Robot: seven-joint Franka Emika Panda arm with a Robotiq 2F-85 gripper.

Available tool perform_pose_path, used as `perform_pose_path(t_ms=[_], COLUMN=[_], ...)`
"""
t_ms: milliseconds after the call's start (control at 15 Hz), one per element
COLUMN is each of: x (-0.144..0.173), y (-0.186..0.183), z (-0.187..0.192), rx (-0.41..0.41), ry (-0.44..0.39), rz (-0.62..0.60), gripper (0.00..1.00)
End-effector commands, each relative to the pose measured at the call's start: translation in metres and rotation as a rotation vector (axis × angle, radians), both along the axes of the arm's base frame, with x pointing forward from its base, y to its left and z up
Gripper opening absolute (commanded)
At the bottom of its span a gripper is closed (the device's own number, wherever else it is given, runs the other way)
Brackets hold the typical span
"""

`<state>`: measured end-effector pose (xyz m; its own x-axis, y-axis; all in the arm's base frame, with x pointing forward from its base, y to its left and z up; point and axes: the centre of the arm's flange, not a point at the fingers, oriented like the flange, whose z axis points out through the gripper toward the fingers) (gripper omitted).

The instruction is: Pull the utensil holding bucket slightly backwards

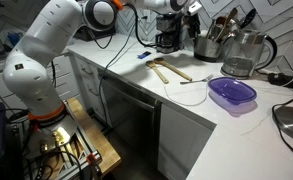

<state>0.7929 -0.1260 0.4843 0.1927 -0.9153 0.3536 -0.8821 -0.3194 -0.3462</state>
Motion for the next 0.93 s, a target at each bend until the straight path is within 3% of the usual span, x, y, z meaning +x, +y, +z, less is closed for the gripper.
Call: perform_pose_path(t_ms=[0, 133, 200, 600, 867], x=[0.031, 0.032, 0.007, 0.014, 0.027], y=[-0.008, -0.006, -0.003, -0.001, 0.000], z=[-0.001, -0.004, -0.008, -0.009, -0.015], rx=[0.066, 0.109, 0.063, 0.078, 0.135], ry=[-0.046, -0.068, -0.052, -0.064, -0.079], rz=[-0.182, -0.196, -0.161, -0.209, -0.273], gripper=[1.00, 1.00, 1.00, 1.00, 1.00])
